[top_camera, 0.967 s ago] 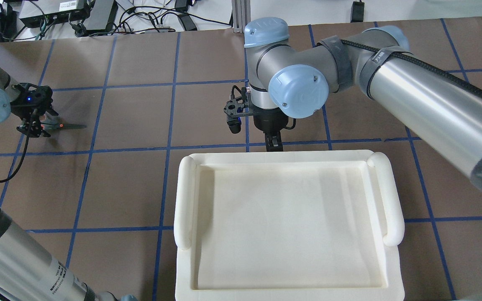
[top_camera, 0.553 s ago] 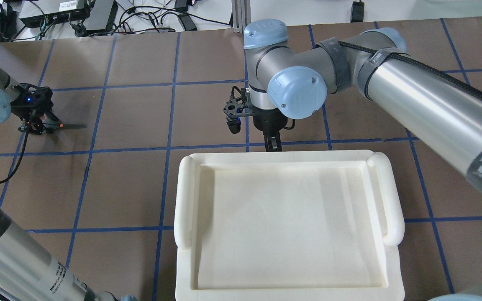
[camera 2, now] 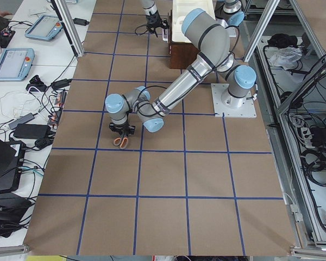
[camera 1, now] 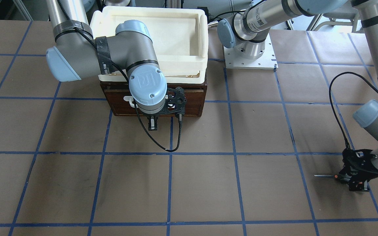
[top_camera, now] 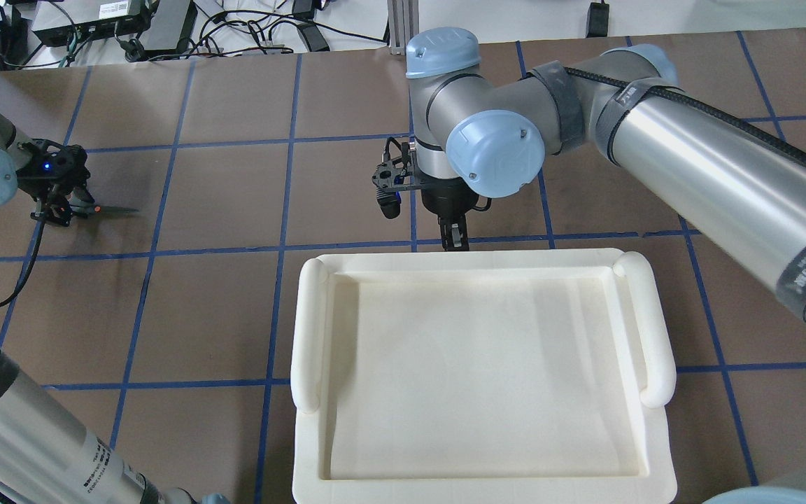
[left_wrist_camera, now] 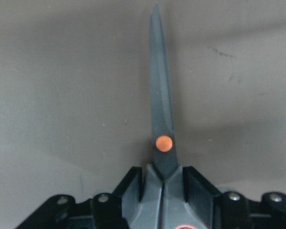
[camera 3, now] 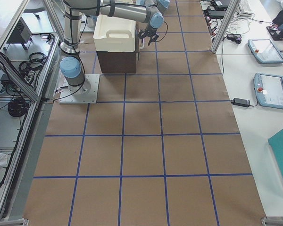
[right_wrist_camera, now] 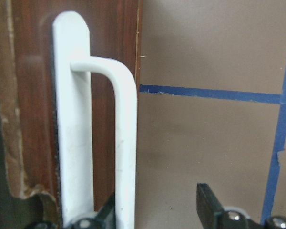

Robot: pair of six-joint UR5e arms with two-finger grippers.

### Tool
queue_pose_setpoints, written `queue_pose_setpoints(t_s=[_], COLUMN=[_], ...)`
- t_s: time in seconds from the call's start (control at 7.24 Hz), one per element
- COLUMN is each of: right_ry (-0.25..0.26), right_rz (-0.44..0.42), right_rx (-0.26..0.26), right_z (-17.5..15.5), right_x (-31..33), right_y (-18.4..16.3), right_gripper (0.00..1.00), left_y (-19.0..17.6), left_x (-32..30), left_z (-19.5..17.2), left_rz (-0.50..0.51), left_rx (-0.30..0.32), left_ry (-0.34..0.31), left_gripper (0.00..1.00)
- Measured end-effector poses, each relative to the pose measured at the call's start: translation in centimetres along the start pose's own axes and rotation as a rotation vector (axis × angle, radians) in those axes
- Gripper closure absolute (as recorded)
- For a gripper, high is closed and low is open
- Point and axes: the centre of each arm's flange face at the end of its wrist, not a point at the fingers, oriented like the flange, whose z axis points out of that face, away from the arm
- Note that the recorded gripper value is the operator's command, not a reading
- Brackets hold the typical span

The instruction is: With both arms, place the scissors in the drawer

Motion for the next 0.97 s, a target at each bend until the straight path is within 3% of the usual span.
queue_pose_setpoints(t_s=[0.28,0.55,0.83,0.97], right_ry=[0.026,0.057,0.062,0.062], right_rz=[0.006,0.016,0.027,0.029], right_rx=[0.008,0.02,0.022,0.025], right_z=[0.0,-1.0,-1.5,-1.5], right_x=[1.1,2.7,3.2,3.2], right_y=[0.3,0.7,0.7,0.7], right_gripper=[0.44,0.0,0.06,0.24], left_y=[-0.1,-0.5,-0.8,-0.8], left_x=[0.1,0.3,0.4,0.4], left_z=[-2.0,-4.0,-4.9,-5.1], left_rz=[0.002,0.003,0.003,0.003], left_rx=[-0.017,-0.015,-0.011,-0.011], left_ry=[-0.018,-0.026,-0.027,-0.029], left_gripper=[0.87,0.87,0.87,0.88])
